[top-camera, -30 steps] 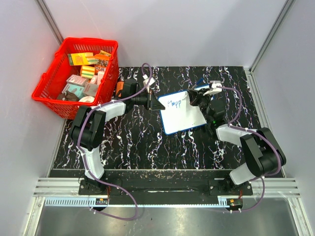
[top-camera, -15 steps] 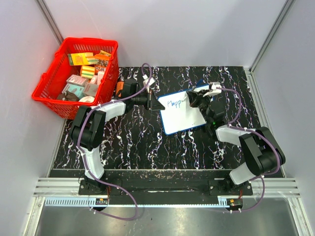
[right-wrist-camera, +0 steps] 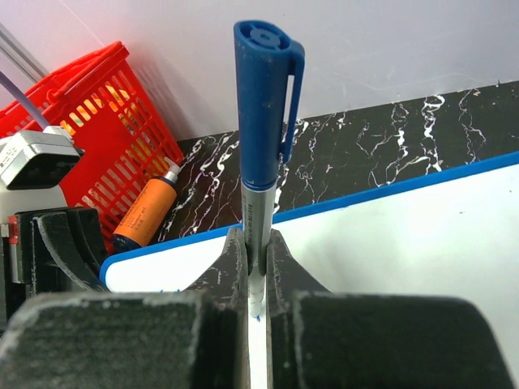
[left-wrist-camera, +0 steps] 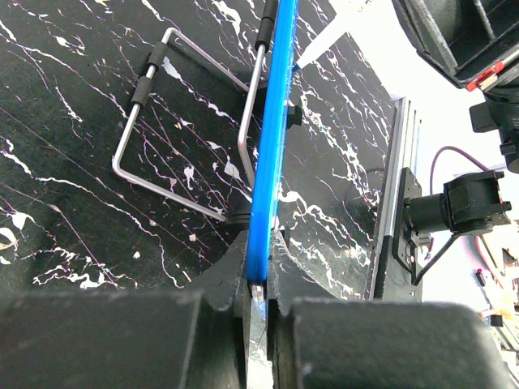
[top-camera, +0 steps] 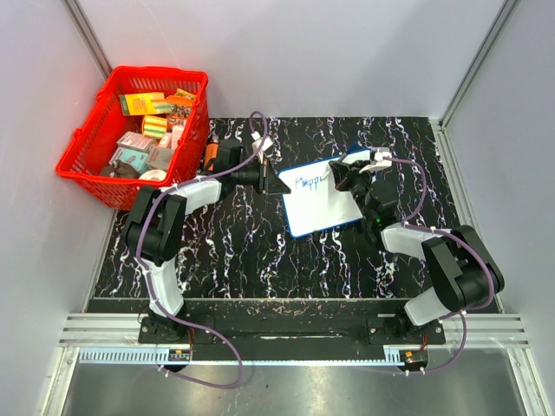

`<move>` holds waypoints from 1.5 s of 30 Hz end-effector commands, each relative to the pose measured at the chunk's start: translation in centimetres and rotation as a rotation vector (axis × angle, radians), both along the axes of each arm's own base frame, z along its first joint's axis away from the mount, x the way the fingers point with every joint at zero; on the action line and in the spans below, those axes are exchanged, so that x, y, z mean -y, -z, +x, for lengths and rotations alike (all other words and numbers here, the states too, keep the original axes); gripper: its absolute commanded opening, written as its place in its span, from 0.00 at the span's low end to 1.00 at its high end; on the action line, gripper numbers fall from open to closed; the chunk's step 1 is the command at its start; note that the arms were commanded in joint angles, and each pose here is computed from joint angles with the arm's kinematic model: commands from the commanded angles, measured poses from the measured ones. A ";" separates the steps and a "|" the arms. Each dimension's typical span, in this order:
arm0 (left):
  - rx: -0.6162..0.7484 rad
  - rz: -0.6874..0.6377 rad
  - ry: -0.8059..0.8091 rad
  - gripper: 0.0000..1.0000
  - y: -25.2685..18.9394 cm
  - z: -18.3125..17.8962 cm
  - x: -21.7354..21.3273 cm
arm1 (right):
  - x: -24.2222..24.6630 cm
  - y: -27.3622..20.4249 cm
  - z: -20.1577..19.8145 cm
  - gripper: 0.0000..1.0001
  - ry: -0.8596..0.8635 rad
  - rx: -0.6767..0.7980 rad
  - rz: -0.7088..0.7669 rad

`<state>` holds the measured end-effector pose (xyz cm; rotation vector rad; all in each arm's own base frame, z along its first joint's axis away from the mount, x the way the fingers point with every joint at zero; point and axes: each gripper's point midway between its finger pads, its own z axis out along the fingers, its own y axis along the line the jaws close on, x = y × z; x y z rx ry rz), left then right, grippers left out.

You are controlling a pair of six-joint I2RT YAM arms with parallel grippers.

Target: Write a sentence on the whiteboard

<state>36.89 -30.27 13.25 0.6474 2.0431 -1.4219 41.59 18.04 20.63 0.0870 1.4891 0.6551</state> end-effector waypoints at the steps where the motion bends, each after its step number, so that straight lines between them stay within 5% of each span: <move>1: 0.055 0.117 -0.049 0.00 2.6 0.7 -0.7 | -0.1 -5.1 -0.1 0.00 -0.013 0.149 0.032; 45: 0.052 0.116 -0.047 0.00 2.7 0.6 -0.7 | 1.0 -4.3 0.7 0.00 0.061 0.121 0.015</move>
